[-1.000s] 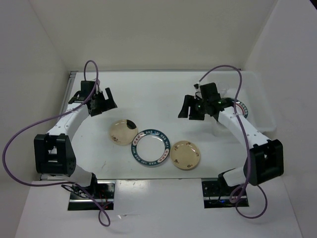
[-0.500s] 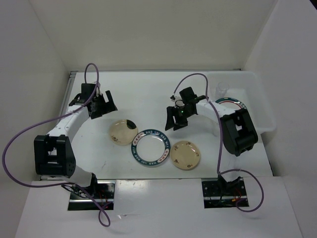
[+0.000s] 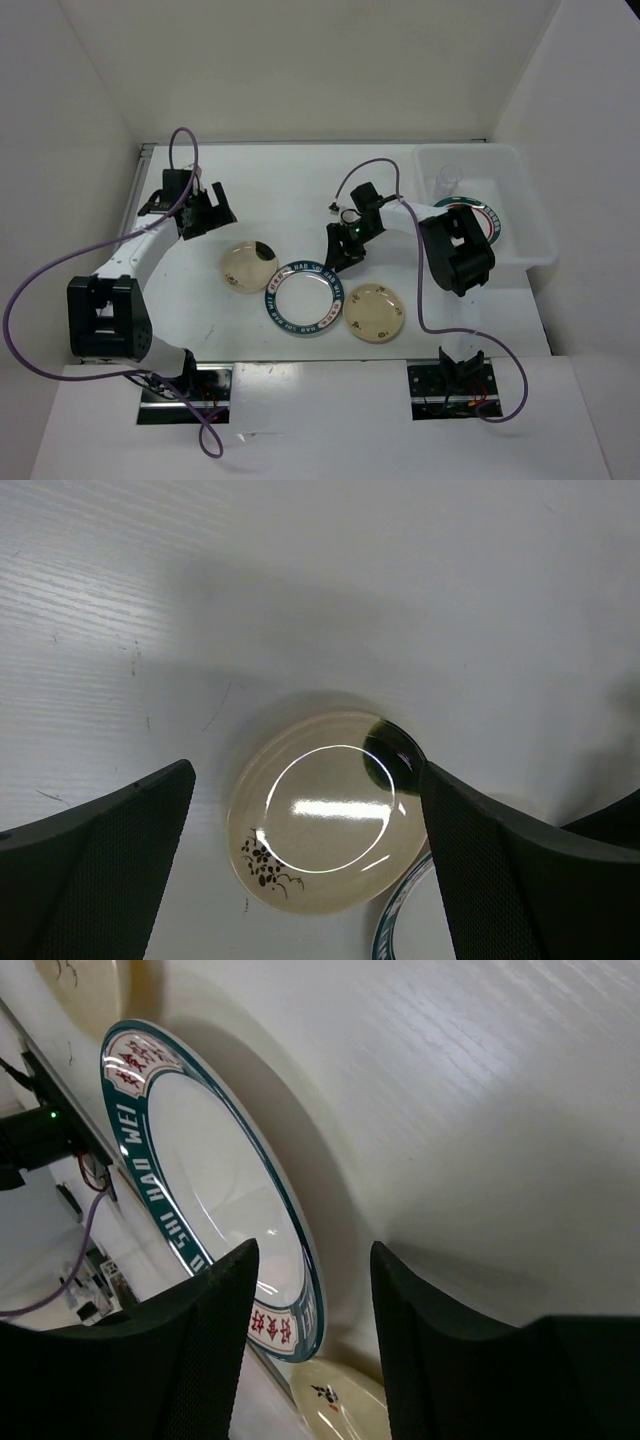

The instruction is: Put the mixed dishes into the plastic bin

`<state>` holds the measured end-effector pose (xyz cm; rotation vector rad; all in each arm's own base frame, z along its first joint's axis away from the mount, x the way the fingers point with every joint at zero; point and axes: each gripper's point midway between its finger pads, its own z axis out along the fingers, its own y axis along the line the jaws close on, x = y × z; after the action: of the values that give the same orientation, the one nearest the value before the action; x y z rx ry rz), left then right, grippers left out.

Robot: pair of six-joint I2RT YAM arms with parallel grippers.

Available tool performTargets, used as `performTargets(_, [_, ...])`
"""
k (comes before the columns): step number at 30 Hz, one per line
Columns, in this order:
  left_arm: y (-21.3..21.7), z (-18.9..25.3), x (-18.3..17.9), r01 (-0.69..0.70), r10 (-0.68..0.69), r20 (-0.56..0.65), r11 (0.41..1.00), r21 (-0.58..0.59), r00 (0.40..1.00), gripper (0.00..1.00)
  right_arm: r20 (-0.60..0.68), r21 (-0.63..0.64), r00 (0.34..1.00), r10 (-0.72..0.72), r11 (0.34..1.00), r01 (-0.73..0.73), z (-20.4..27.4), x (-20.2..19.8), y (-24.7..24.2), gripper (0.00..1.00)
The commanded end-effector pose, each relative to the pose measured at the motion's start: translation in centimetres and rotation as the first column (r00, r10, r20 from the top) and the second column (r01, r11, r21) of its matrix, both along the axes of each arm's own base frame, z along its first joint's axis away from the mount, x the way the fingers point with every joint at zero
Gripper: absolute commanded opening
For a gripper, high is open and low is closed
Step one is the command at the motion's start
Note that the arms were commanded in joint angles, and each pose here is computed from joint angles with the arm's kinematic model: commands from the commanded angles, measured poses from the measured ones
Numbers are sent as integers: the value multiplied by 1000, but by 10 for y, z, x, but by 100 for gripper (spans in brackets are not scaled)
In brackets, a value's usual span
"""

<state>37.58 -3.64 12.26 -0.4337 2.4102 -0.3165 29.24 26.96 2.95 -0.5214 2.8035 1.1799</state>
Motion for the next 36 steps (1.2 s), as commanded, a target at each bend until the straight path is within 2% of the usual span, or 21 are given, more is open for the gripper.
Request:
performTargets(1, [0,12,1,3,-2,47,1000,-9,999,100,23,55,997,74,996,-75,3,-5,19,52])
performTargets(6, [0,10,0,3,-2,47,1000,-9,999,100,-26,59,992,125,991,-123,-6,-31,28,46])
performTargets(10, [0,6,-2,3,-2,38,1000,-9,999,100,-46,62,989,143,988,-140,-10,-43,32,34])
performTargets(11, [0,6,-2,3,-2,38,1000,-9,999,100,-46,62,989,143,988,-140,-12,-44,31,21])
performTargets(14, [0,10,-2,3,-2,49,1000,-9,999,100,-32,31,991,132,991,-131,-14,-39,29,0])
performTargets(18, [0,13,-2,3,-2,58,1000,-9,998,100,62,-16,993,100,995,-99,6,-19,28,0])
performTargets(23, [0,13,-5,3,-2,58,1000,-9,998,100,203,-33,977,60,998,-54,57,1,27,0])
performTargets(29, [0,9,-7,3,-2,49,1000,-9,999,100,283,-35,959,20,999,-10,90,4,20,0])
performTargets(33, [0,14,-5,9,-9,68,1000,-2,998,100,366,-47,930,-34,997,55,122,8,9,0])
performTargets(36, [0,14,-5,9,-9,68,1000,-2,998,100,429,-52,895,-121,986,159,145,23,-6,0])
